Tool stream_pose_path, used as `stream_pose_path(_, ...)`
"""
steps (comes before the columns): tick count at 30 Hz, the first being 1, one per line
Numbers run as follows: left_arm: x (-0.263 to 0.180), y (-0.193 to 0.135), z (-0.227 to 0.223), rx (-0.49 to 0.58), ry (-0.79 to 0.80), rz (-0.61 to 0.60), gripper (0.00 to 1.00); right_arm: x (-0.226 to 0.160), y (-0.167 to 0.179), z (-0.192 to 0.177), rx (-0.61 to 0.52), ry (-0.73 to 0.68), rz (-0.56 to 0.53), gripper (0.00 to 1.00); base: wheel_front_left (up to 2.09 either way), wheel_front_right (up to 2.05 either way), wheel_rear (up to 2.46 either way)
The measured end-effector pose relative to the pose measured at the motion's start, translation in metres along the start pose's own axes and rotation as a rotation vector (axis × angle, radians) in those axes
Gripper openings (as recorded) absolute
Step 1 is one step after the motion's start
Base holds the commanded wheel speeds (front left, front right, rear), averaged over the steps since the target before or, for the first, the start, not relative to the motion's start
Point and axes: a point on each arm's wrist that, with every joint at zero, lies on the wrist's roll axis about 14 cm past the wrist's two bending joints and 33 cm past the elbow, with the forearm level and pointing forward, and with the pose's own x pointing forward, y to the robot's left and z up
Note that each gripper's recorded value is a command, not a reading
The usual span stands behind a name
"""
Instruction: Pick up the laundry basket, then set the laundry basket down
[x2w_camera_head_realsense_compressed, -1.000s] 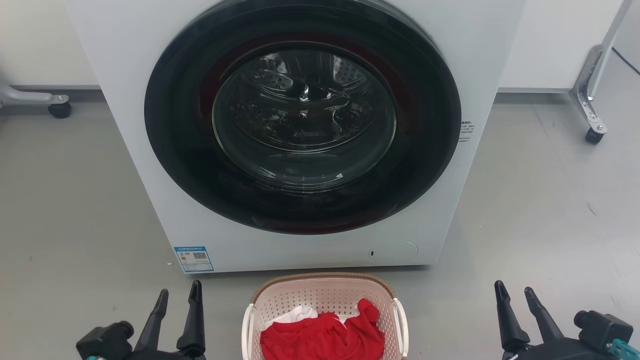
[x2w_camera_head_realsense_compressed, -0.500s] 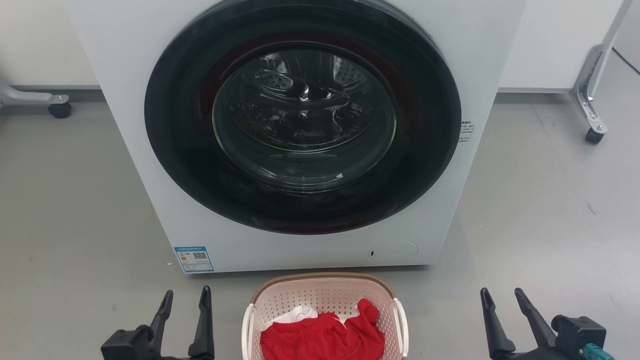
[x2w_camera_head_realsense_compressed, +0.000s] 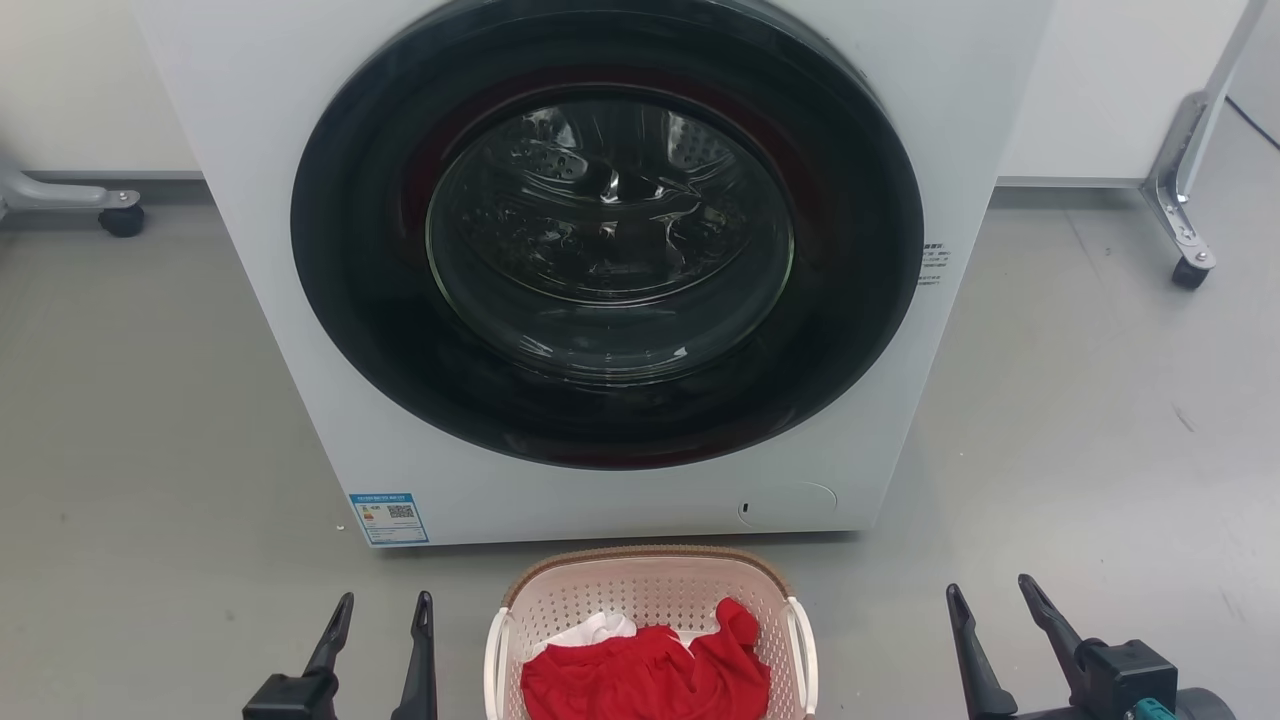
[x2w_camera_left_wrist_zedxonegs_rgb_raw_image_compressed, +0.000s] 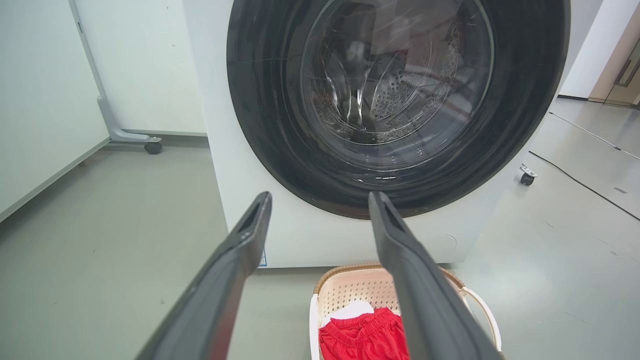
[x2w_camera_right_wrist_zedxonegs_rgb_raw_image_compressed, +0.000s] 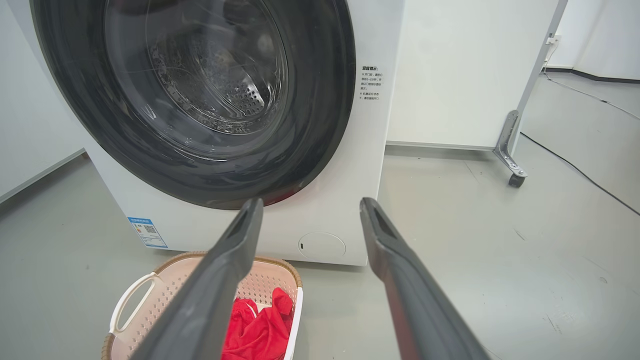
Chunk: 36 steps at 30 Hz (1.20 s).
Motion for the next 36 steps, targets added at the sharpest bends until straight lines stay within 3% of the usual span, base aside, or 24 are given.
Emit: stream_pose_path(36,0.009,0.000,-0.026,-0.011,0.077,0.010,1.00,0.009,-0.012,-0.016,0.018,0.044,-0.027,1.00,0.00,0.00,0.00)
